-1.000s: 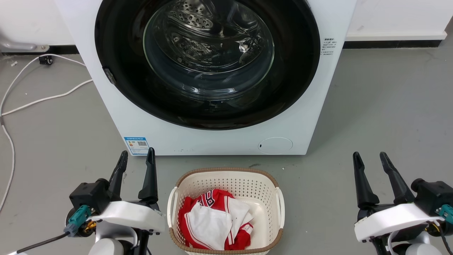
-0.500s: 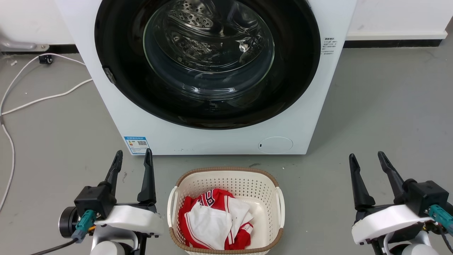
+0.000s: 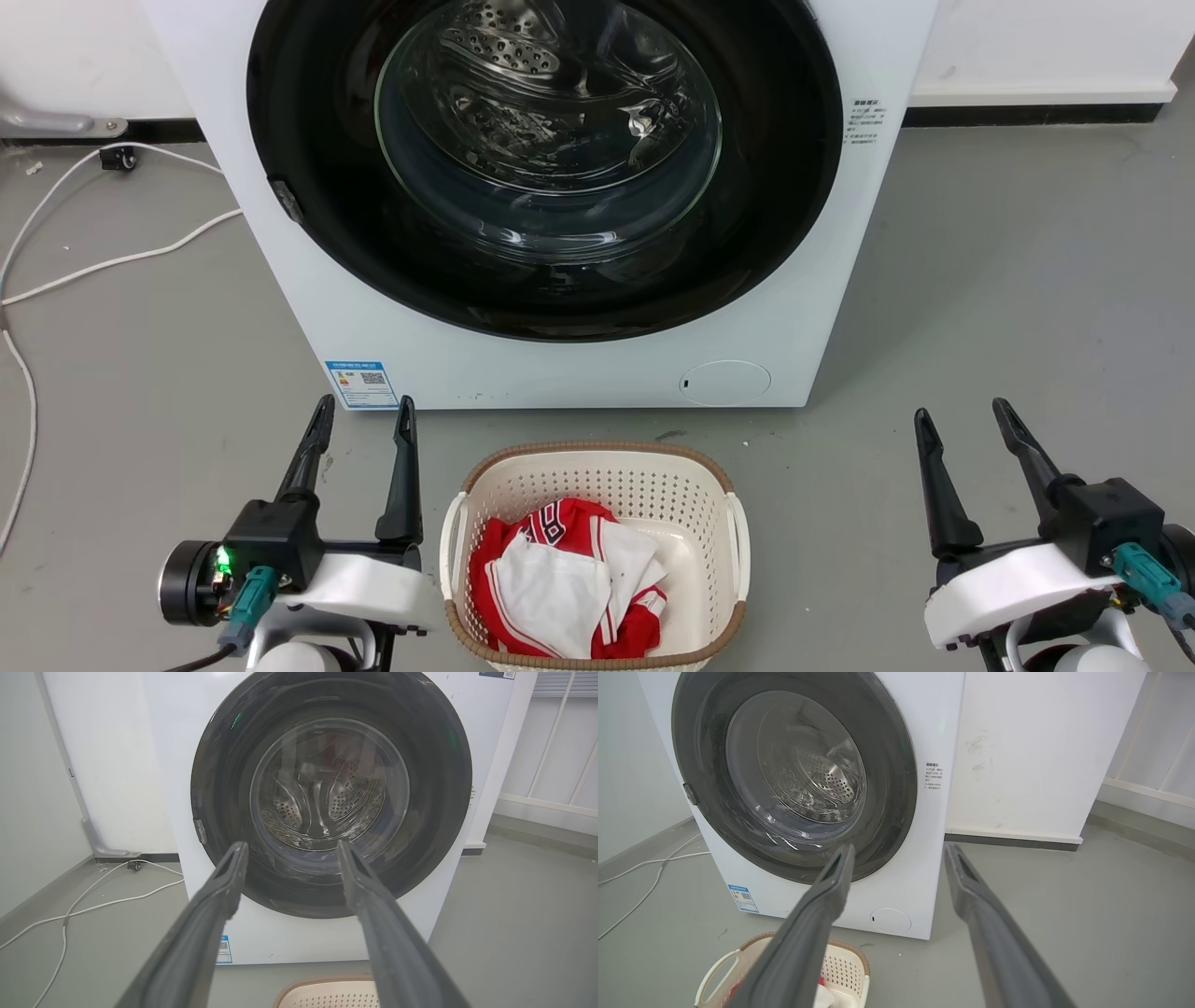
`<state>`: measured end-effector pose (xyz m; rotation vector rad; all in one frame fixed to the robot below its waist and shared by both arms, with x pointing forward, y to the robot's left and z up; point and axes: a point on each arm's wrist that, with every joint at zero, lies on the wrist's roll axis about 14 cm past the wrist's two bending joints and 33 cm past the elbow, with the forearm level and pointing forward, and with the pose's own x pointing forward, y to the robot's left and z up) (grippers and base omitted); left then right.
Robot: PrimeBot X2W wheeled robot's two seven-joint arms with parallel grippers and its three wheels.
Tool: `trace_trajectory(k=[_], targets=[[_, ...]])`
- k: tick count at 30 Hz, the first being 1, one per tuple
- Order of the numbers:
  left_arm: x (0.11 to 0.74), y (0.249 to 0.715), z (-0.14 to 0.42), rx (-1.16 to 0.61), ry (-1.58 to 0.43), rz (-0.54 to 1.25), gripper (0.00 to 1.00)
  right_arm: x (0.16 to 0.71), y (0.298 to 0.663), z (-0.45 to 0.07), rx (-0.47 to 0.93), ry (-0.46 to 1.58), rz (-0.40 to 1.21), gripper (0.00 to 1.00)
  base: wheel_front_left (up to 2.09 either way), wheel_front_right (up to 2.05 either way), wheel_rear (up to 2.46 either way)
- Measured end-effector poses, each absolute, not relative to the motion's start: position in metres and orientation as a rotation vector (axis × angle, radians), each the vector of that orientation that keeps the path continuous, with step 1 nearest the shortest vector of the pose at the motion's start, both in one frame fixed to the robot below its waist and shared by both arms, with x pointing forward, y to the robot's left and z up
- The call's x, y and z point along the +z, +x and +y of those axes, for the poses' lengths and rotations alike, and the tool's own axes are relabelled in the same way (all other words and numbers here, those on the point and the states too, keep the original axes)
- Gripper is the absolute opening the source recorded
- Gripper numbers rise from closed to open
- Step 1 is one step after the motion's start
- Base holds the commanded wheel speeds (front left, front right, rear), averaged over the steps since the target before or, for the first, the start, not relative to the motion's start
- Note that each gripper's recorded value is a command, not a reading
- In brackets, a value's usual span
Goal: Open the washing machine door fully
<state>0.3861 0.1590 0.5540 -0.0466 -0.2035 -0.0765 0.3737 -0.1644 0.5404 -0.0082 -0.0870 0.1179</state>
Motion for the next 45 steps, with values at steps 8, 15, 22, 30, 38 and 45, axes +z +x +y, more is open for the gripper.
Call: trace_trajectory(k=[8,15,22,30,38,45], targets=[[0.5565,0.3847,0.1565,-0.082,-0.004,-0.223,1.00,0.5383,0.3716,-0.1636,0.120,-0.038,-0.081,1.00,0.00,0.00,0.00],[0.5573,0.3832,0.1545,-0.084,0.040,-0.236,1.00,0.5385,0.3716,-0.1621,0.125,-0.071,-0.082,1.00,0.00,0.00,0.00],[0.5552,0.3826,0.1542,-0.081,0.051,-0.231,1.00,0.5383,0.3722,-0.1607,0.130,-0.081,-0.084,1.00,0.00,0.00,0.00],[0.5528,0.3817,0.1548,-0.079,0.047,-0.224,1.00,0.5377,0.3723,-0.1608,0.129,-0.077,-0.080,1.00,0.00,0.00,0.00],[0.5517,0.3816,0.1548,-0.078,0.047,-0.221,1.00,0.5357,0.3723,-0.1613,0.127,-0.054,-0.072,0.00,0.00,0.00,0.00],[0.5501,0.3825,0.1551,-0.078,0.044,-0.216,1.00,0.5392,0.3729,-0.1606,0.129,-0.017,-0.093,0.00,0.00,0.00,0.00]])
